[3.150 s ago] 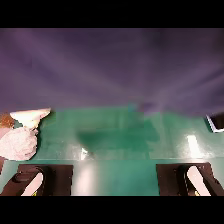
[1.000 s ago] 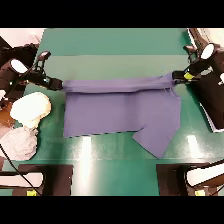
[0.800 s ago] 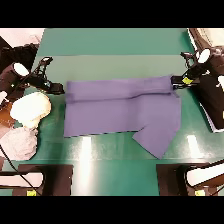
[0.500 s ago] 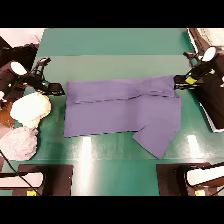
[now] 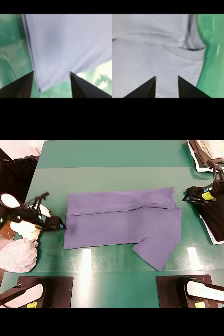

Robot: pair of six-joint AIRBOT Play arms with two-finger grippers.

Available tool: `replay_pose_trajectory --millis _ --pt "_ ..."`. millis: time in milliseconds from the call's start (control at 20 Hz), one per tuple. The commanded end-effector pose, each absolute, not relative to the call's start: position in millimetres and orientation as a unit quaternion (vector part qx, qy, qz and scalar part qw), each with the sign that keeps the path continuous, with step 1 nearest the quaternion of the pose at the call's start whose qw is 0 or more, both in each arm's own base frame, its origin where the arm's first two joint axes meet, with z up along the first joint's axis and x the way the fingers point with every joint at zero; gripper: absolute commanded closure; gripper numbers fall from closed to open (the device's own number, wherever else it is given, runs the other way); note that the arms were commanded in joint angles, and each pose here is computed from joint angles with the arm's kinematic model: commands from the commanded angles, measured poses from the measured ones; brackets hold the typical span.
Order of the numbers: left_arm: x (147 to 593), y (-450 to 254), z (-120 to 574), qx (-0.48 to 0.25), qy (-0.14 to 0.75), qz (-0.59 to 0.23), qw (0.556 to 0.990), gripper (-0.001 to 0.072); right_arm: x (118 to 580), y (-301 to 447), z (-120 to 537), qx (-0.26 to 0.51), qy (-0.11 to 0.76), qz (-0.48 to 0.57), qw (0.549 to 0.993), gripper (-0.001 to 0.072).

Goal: Fold the shirts.

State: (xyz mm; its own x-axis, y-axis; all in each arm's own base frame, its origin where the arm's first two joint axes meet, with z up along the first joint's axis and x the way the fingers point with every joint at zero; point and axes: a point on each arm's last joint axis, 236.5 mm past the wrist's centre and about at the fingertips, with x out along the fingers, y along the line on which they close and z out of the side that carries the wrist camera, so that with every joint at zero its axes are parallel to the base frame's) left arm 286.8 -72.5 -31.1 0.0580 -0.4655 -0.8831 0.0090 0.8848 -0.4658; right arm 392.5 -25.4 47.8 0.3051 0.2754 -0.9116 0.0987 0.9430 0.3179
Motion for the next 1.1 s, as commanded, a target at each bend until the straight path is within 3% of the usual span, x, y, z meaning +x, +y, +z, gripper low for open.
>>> replay_pose_trajectory --millis 0,150,450,500,650,700,900,1050 --pt "235.6 -72.3 -60.2 -0.179 0.703 -0.149 0.673 0.0181 379.8 -19.5 47.9 0.166 0.578 0.068 0.796 0.0407" --pt "218.7 -73.8 -77.5 -0.191 0.715 -0.135 0.659 0.0181 378.5 -15.3 52.1 0.162 0.574 0.073 0.799 0.0407" --pt "228.0 -89.9 -83.1 -0.246 0.69 -0.13 0.668 0.0182 382.0 -6.2 59.0 0.178 0.564 0.088 0.801 0.0407" --pt "227.6 -91.2 -83.5 -0.25 0.69 -0.13 0.667 0.0248 381.6 -6.1 58.8 0.178 0.565 0.088 0.801 0.0407" --pt "236.8 -95.3 -80.6 -0.267 0.676 -0.13 0.675 0.0616 373.2 -3.2 57.5 0.175 0.578 0.096 0.791 0.0407" --pt "239.7 -96.2 -79.0 -0.271 0.672 -0.13 0.677 0.0684 364.7 -2.3 54.6 0.169 0.592 0.103 0.781 0.0407" --pt "253.7 -93.4 -61.3 -0.259 0.652 -0.138 0.699 0.0685 301.2 -11.2 20.2 0.189 0.656 0.081 0.726 0.0406" --pt "271.2 -89.4 -39.3 -0.247 0.617 -0.141 0.733 0.0685 241.8 -14.7 -11.8 0.258 0.684 0.027 0.682 0.0406"
